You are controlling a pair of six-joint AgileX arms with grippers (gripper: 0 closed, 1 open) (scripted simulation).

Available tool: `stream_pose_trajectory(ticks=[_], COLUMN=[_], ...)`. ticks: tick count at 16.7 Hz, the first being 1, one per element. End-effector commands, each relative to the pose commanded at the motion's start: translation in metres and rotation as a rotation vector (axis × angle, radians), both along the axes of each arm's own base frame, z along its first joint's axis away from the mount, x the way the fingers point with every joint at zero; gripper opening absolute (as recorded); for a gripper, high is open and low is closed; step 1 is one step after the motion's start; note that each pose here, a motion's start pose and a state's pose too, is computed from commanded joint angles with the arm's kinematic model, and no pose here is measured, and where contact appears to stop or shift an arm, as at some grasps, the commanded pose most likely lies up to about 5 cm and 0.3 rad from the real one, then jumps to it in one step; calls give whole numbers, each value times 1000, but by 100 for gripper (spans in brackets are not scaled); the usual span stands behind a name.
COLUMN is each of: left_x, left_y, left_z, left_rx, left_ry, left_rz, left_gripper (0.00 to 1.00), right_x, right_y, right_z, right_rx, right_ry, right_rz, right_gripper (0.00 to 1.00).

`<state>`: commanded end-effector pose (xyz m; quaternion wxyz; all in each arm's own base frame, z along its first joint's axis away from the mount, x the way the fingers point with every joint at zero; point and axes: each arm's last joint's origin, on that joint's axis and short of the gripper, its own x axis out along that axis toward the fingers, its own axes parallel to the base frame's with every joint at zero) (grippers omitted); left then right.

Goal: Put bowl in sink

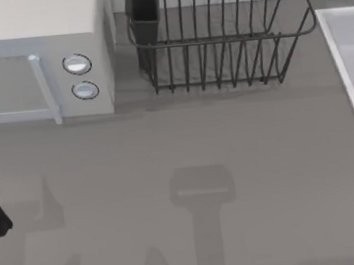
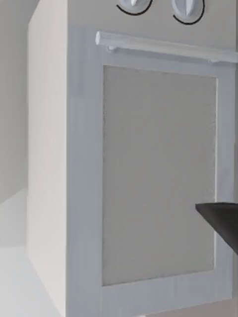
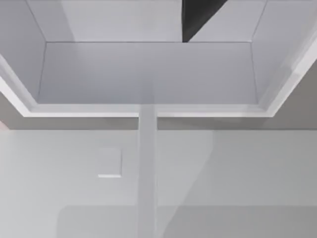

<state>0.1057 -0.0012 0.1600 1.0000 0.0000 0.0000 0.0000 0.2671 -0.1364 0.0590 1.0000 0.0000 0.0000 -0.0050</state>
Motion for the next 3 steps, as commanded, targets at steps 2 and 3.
stream_pose_trajectory(ticks=[2,3], left_x=[0,0], left_y=[0,0], left_z=[0,0], left_rx=[0,0], left_ry=[0,0], left_rz=[0,0], left_gripper=[100,100], right_x=[0,0], right_y=[0,0], right_z=[0,0], right_rx=[0,0], right_ry=[0,0], right_rz=[0,0], right_gripper=[100,100])
